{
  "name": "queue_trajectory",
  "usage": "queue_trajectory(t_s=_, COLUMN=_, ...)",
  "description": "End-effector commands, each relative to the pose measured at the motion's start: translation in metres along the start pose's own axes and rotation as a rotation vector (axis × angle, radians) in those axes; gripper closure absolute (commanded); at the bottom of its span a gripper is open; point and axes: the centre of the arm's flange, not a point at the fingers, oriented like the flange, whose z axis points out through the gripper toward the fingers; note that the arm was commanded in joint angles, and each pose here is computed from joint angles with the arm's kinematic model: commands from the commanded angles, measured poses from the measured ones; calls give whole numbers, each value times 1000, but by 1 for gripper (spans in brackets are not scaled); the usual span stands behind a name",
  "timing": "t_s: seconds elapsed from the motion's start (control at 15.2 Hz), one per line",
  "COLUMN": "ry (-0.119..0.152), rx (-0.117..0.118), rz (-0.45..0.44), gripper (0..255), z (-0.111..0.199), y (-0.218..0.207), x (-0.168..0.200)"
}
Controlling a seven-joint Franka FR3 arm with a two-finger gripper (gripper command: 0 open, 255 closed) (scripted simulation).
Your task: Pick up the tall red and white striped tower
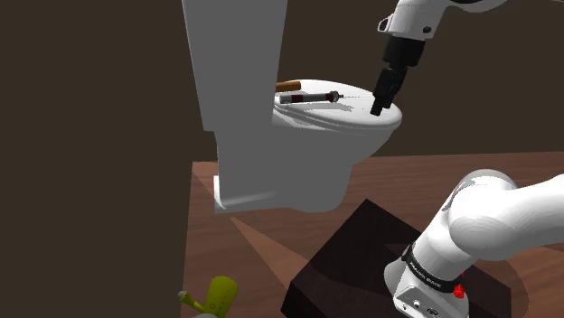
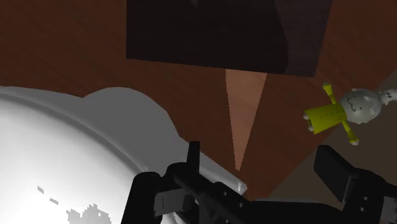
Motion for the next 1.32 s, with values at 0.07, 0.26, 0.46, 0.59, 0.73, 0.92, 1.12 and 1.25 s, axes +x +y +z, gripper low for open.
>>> queue_trajectory(t_s=0.07, ry=-1, rx=-11, rz=-17, gripper=0, z=1, y=8, x=9)
queue_trajectory(t_s=0.26, ry=-2, rx=-44, rz=-66, gripper=0, z=3, y=32, x=35)
queue_trajectory(t_s=0.46, ry=-4, rx=-77, rz=-116, gripper=0, z=5, y=55, x=63)
queue_trajectory(t_s=0.59, ry=-5, rx=-99, rz=-149, gripper=0, z=6, y=70, x=82)
queue_trajectory(t_s=0.73, ry=-6, rx=-121, rz=-182, gripper=0, z=6, y=84, x=102)
queue_trajectory(t_s=0.92, ry=-7, rx=-153, rz=-232, gripper=0, z=7, y=103, x=132)
queue_trajectory(t_s=1.12, ry=-9, rx=-186, rz=-281, gripper=0, z=6, y=121, x=163)
queue_trajectory(t_s=1.25, ry=-10, rx=-208, rz=-314, gripper=0, z=6, y=132, x=185)
